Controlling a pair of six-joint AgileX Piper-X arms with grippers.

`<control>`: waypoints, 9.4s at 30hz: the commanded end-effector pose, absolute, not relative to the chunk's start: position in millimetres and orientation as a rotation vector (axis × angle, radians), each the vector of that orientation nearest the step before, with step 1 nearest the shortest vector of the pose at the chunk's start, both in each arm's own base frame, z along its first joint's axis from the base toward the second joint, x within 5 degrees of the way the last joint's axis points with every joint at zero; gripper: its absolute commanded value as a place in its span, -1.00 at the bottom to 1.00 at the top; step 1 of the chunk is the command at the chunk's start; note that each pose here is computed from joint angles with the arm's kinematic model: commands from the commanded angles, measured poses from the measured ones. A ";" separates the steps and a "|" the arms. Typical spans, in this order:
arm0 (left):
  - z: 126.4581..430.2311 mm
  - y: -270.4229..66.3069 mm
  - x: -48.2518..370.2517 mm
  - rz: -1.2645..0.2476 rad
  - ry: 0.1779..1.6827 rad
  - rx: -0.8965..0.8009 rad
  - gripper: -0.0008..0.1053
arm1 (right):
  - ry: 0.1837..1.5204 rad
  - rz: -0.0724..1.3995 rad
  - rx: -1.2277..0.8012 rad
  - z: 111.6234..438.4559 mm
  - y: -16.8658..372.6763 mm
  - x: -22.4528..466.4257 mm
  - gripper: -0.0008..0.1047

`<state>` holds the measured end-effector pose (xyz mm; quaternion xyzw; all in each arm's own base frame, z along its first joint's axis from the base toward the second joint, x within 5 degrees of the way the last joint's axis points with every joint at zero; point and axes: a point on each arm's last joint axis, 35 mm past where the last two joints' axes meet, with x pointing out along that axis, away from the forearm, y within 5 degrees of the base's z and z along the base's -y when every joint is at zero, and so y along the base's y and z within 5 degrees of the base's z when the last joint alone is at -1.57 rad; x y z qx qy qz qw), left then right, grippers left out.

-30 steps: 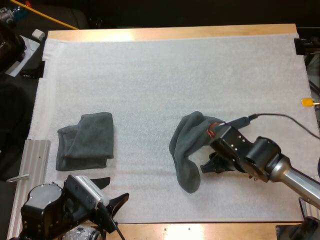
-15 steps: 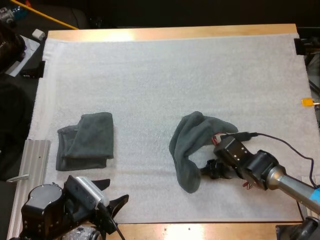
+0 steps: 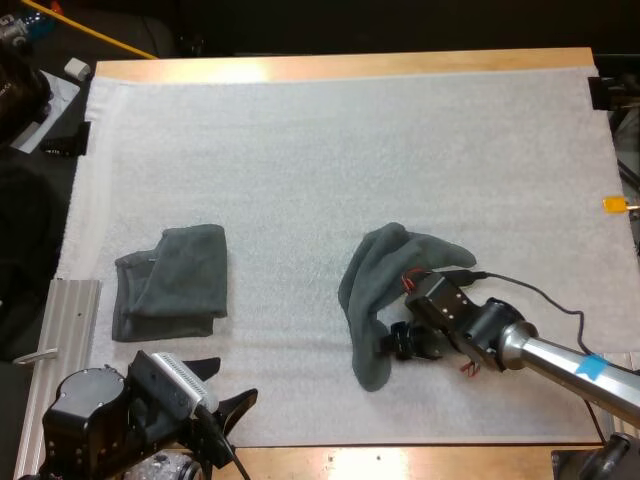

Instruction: Pick towel from pile, fold and stack

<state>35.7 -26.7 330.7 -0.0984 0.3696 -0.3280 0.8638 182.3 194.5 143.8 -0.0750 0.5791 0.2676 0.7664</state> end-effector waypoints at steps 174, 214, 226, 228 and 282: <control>328.3 -27.2 33.7 -0.697 0.837 -0.226 0.17 | 1.259 0.575 0.193 134.1 232.8 197.5 -0.23; 329.5 -27.2 33.6 -0.702 0.820 -0.217 0.17 | 0.927 0.577 -0.275 308.2 221.6 219.1 -0.97; 330.0 -27.5 35.0 -0.706 0.805 -0.212 0.17 | 1.180 0.471 -0.433 276.0 193.3 219.1 0.24; 330.1 -27.6 35.4 -0.704 0.805 -0.212 0.17 | 1.214 0.461 -0.430 263.1 193.2 217.3 0.14; 330.4 -27.7 36.2 -0.696 0.816 -0.220 0.17 | 1.257 0.376 -0.003 147.3 164.4 264.4 -0.98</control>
